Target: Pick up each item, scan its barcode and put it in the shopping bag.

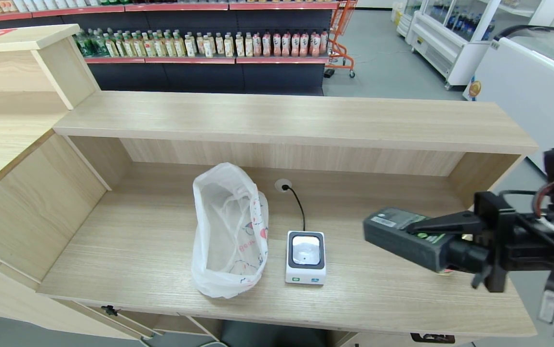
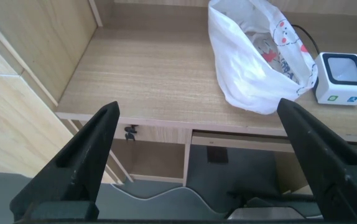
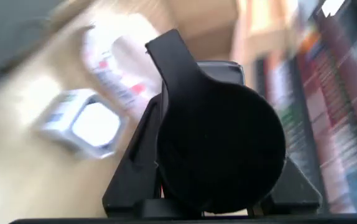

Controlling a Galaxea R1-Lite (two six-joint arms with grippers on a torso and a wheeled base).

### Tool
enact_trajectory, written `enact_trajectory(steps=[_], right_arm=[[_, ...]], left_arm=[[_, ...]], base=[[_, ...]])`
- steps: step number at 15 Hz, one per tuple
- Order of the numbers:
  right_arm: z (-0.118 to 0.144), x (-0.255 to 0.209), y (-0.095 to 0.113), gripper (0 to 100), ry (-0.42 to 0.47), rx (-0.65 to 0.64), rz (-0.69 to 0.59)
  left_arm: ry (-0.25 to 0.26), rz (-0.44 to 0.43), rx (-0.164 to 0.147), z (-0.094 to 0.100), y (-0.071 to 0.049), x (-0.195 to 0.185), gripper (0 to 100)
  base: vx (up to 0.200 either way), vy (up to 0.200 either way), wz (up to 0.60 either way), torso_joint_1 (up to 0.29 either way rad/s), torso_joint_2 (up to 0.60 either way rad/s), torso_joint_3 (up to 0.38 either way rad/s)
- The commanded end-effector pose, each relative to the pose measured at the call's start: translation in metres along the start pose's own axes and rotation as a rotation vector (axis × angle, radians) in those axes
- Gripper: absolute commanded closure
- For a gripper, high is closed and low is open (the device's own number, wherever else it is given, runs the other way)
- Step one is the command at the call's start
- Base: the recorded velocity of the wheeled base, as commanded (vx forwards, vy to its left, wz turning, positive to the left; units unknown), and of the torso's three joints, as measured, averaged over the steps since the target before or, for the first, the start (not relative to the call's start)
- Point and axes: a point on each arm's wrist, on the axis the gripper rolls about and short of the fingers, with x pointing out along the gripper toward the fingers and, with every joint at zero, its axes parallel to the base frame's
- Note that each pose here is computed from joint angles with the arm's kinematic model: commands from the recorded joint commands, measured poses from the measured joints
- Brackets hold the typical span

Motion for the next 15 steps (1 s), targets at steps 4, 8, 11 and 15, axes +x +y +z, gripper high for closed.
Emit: enact_trajectory(steps=[4, 8, 11, 15], right_arm=[[0.035, -0.057, -0.01, 100, 0.249, 1.029, -0.144], [0.001, -0.048, -0.008, 100, 0.194, 1.74, -0.315], [-0.034, -0.022, 0.024, 100, 0.226, 1.912, -0.437], [-0.058, 0.025, 0.026, 100, 0.209, 2.059, -0.565]], left_arm=[[-0.001, 0.0, 0.0, 0.0, 0.0, 0.0, 0], [0.001, 0.0, 0.0, 0.0, 0.0, 0.0, 0], [-0.001, 0.0, 0.0, 0.0, 0.0, 0.0, 0], [0.001, 0.0, -0.002, 0.0, 0.0, 0.0, 0]], base=[[0.0, 0.0, 0.0, 0.0, 0.0, 0.0], [0.0, 0.0, 0.0, 0.0, 0.0, 0.0], [0.0, 0.0, 0.0, 0.0, 0.0, 0.0], [0.0, 0.0, 0.0, 0.0, 0.0, 0.0]])
